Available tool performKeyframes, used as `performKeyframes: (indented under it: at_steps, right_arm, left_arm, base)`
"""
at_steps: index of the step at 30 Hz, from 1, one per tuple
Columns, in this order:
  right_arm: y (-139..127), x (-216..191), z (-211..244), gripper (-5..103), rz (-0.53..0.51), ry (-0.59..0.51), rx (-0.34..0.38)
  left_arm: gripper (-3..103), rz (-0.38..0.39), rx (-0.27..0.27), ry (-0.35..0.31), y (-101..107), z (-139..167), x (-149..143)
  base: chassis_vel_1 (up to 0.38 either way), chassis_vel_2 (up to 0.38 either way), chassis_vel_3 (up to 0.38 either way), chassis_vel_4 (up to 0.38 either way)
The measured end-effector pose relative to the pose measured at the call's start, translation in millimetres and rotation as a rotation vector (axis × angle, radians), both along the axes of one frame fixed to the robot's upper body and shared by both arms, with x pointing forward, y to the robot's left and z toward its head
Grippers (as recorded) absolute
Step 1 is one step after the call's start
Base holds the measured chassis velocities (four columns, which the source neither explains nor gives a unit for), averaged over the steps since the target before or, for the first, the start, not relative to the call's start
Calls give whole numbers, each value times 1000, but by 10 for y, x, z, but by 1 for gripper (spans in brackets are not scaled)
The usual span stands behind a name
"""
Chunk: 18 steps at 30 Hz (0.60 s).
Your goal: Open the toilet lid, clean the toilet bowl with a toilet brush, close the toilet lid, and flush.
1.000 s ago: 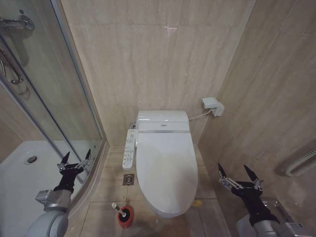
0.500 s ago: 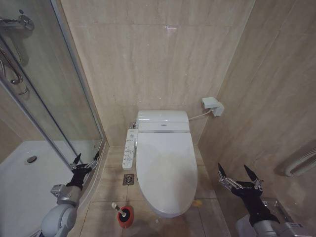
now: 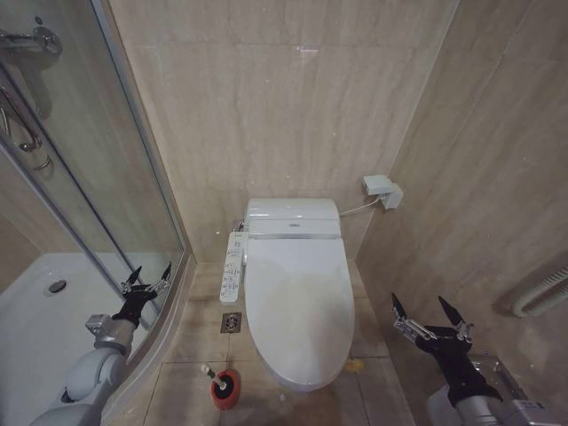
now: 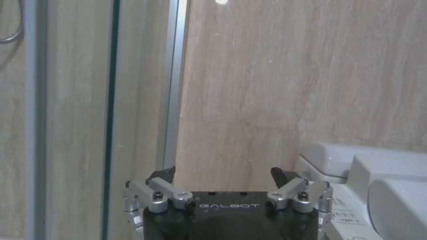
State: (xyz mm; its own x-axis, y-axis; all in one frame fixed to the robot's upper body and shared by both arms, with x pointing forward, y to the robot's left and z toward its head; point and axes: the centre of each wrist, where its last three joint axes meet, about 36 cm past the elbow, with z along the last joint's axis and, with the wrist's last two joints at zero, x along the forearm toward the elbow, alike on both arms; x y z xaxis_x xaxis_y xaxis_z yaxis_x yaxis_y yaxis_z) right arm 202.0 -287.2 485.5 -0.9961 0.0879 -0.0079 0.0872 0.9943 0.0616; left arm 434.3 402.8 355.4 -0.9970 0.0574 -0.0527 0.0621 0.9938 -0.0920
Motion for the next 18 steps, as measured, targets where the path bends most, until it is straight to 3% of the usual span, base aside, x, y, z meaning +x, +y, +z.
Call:
performKeyframes:
  at_steps: [9,18]
  right_arm:
    - [0,0,0,100,0,0,0]
    - [0,0,0,100,0,0,0]
  left_arm:
    - [97,5,20,20,25,89,288]
    - [98,-29,30,53,-110,6,637]
  base:
    - [0,0,0,0]
    - [0,0,0,0]
